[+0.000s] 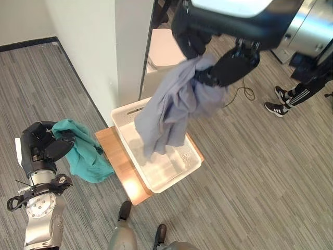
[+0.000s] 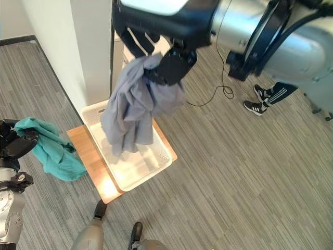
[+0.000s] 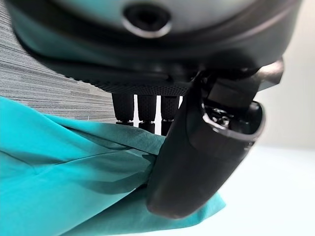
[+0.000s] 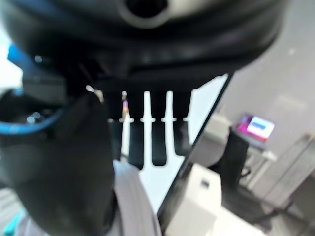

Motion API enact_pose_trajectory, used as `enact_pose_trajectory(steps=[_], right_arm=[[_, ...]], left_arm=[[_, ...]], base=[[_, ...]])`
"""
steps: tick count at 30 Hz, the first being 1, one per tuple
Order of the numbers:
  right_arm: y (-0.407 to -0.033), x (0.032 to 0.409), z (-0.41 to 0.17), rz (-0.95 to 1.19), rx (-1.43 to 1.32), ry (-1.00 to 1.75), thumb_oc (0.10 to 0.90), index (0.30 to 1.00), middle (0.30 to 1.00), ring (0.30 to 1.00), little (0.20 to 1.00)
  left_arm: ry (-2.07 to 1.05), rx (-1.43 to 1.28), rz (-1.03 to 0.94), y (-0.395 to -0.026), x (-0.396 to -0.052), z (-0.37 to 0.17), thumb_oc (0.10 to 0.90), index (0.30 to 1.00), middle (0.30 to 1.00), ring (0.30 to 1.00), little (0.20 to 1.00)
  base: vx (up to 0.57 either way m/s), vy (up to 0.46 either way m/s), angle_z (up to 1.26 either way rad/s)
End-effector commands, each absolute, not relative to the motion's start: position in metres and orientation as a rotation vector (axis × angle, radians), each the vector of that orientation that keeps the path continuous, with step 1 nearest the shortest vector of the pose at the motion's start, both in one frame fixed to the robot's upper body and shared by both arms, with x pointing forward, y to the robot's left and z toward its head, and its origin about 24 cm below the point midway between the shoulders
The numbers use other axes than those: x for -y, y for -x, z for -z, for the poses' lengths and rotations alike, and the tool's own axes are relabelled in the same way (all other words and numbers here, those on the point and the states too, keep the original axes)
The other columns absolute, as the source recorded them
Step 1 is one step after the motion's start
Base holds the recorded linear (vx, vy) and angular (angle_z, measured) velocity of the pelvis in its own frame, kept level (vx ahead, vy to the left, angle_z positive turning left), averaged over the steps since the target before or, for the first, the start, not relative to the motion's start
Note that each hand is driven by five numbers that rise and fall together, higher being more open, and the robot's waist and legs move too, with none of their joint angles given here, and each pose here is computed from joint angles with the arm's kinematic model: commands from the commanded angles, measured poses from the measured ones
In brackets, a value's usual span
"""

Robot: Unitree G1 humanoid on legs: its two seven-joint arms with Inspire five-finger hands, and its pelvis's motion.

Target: Pick up bed clothes into laundry basket.

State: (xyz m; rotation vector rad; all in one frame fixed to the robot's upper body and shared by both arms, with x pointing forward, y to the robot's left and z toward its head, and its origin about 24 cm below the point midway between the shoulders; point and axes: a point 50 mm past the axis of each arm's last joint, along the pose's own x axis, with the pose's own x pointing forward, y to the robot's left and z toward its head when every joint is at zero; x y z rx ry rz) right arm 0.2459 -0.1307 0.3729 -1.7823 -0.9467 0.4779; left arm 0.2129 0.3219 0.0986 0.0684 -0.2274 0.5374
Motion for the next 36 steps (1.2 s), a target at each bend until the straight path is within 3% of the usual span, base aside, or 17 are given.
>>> enact_pose_trajectory(steps=[1,11,12,16,20,26,36], right_arm=[[-0.243,0.155,-0.415,-0.223,0.933,1.756,0.4,0.3,0.3,0.3,0.3],[-0.264,0.169,-0.372,-0.313,0.776,1.717,0.4,0.3,0.3,0.3,0.3],[-0.269,0.142,-0.333,-0.522,0.757,1.74,0.4,0.3,0.3,0.3,0.3],[-0.266,0.12,-0.331,-0.578,0.835,1.719,0.4,0.3,0.3,0.3,0.3],[-0.286,0.099,-0.309,-0.636,0.822,1.654,0.4,0.3,0.3,0.3,0.3],[-0.314,0.113,-0.292,-0.55,0.691,1.675,0.4,0.3,0.3,0.3,0.3],[-0.356,0.171,-0.262,-0.354,0.378,1.718,0.4,0.3,0.3,0.3,0.3]], left_arm=[[-0.204,0.554,-0.501,-0.201,-0.321,-0.169,0.4,0.3,0.3,0.3,0.3],[-0.213,0.556,-0.513,-0.199,-0.323,-0.17,0.4,0.3,0.3,0.3,0.3],[-0.223,0.554,-0.51,-0.2,-0.324,-0.172,0.4,0.3,0.3,0.3,0.3],[-0.209,0.558,-0.495,-0.2,-0.321,-0.173,0.4,0.3,0.3,0.3,0.3],[-0.185,0.571,-0.493,-0.205,-0.317,-0.174,0.4,0.3,0.3,0.3,0.3],[-0.186,0.578,-0.515,-0.202,-0.32,-0.173,0.4,0.3,0.3,0.3,0.3],[-0.131,0.612,-0.5,-0.208,-0.317,-0.177,0.4,0.3,0.3,0.3,0.3]], base=[[0.0,0.0,0.0],[-0.01,0.003,0.0],[-0.08,0.023,-0.09],[-0.04,-0.028,0.24],[-0.03,-0.046,0.13],[0.0,0.004,0.11],[0.0,0.004,0.01]])
